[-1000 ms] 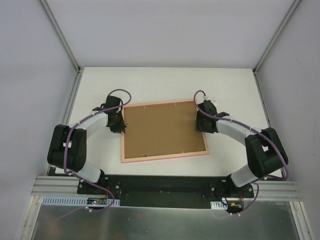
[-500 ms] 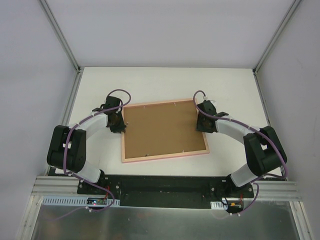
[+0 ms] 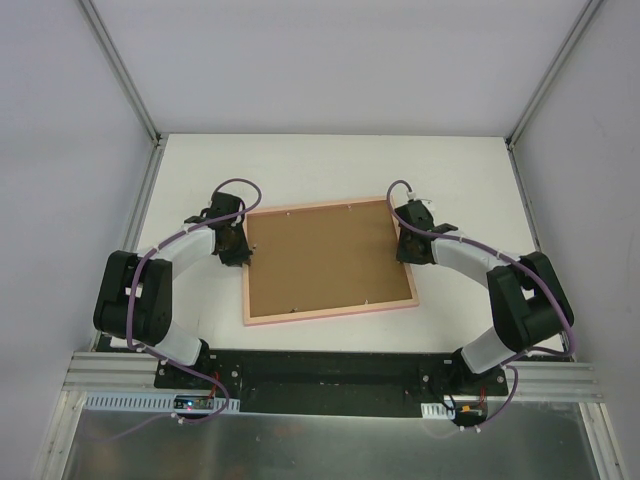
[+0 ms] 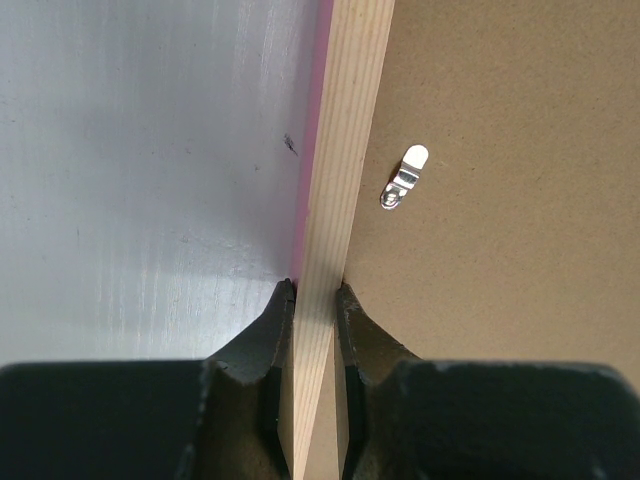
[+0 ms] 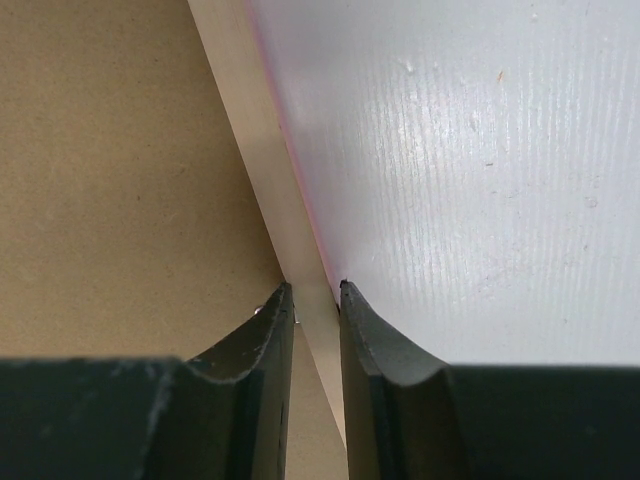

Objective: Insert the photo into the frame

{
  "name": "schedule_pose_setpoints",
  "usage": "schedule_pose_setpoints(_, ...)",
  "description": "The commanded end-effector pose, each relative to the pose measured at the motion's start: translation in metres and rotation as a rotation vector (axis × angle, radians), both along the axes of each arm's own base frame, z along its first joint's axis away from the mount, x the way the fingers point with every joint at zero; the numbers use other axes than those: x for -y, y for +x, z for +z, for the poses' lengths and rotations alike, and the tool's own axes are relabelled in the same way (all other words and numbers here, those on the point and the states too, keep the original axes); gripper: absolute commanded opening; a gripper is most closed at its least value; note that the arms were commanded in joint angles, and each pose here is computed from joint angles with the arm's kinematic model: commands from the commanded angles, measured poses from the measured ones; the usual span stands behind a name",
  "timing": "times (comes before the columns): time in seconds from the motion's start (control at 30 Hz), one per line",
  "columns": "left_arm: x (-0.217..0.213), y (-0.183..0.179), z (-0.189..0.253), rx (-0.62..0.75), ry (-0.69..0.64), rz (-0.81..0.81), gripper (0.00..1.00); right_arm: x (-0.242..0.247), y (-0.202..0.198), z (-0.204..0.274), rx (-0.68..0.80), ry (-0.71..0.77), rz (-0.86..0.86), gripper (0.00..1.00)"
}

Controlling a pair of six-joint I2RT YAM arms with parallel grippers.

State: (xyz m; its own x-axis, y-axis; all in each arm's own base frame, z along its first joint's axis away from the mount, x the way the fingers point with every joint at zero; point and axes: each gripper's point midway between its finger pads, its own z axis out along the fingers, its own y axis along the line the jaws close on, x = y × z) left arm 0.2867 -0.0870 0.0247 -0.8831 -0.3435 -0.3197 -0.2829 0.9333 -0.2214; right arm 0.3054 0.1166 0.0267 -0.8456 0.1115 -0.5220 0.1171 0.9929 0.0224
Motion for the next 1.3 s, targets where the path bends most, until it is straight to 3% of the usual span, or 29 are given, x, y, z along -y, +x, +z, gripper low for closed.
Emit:
schedule_pose_setpoints(0.0, 0.002, -0.006, -0.001, -0.013, -0.042, 0.055, 0.0, 0.0, -0.003, -0.005, -0.031, -0.001, -0.009, 0.22)
schedule_pose_setpoints(0.2, 0.008, -0.003, 0.011, 0.019, -0.074, 0.018, 0.0, 0.003, -0.002, 0.001, -0.017, 0.019, 0.004, 0.22)
schedule_pose_setpoints(0.43, 0.01, 0.003, 0.028, 0.079, -0.083, -0.001, 0.29, 0.009, -0.002, 0.003, -0.002, 0.01, 0.03, 0.2)
schedule_pose_setpoints(0.63, 0.006, 0.015, 0.028, 0.088, -0.043, -0.01, 0.42, 0.008, -0.001, 0.002, -0.007, 0.019, 0.046, 0.19)
schedule_pose_setpoints(0.87, -0.004, 0.044, 0.024, 0.091, 0.049, -0.018, 0.5, 0.006, -0.002, 0.004, -0.004, 0.028, 0.061, 0.18)
schedule_pose_setpoints(1.27, 0.002, 0.048, 0.003, 0.012, 0.061, -0.068, 0.49, 0.007, 0.0, 0.007, 0.0, 0.04, 0.064, 0.18)
